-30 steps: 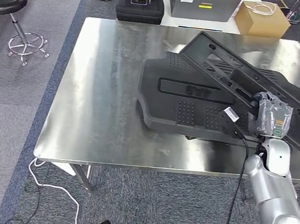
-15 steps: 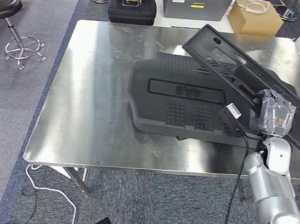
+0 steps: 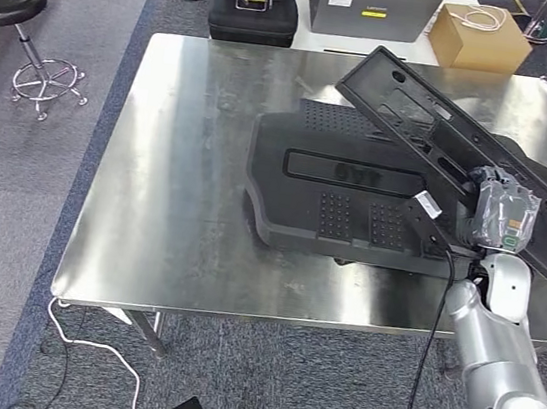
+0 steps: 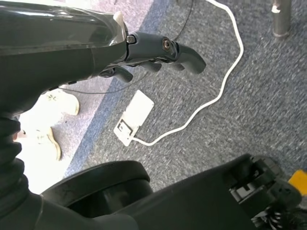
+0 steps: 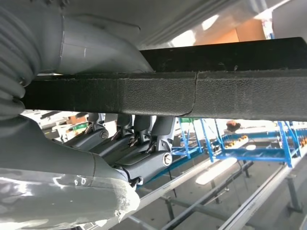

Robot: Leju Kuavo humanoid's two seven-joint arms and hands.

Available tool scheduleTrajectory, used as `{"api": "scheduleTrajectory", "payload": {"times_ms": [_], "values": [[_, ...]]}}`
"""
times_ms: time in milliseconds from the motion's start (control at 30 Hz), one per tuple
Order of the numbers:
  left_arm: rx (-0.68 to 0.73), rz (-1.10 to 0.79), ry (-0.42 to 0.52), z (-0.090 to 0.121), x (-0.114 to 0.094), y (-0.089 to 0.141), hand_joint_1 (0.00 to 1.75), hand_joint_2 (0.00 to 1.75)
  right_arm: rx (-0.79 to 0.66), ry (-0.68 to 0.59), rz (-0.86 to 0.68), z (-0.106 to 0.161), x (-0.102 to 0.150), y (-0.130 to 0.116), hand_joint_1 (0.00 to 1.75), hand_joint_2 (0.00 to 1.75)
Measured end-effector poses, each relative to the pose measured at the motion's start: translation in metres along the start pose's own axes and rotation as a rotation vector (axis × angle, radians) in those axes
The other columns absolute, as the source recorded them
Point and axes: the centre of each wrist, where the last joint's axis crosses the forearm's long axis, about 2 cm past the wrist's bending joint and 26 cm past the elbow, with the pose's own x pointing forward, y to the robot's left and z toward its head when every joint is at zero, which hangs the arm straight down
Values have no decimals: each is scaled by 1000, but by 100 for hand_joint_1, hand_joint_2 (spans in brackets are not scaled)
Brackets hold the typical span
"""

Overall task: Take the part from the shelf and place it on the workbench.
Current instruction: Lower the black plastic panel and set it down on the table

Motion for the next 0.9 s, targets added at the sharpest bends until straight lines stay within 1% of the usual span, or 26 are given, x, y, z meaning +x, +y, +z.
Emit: {"api": "scheduleTrajectory", "payload": {"times_ms": [233, 433, 733, 900], "values": [[2, 1, -4, 0, 1, 0, 0, 175, -4, -1, -1, -1, -1, -1, 175, 175], [0, 49, 0, -1, 3, 4, 0, 175, 12, 1, -3, 6, -2, 3, 175, 175], [-11, 47, 0, 0, 1, 1, 0, 175, 14, 6, -2, 7, -4, 4, 175, 175], [-13, 47, 2, 0, -1, -1, 0, 175, 33, 17, -1, 13, -8, 7, 175, 175]]}}
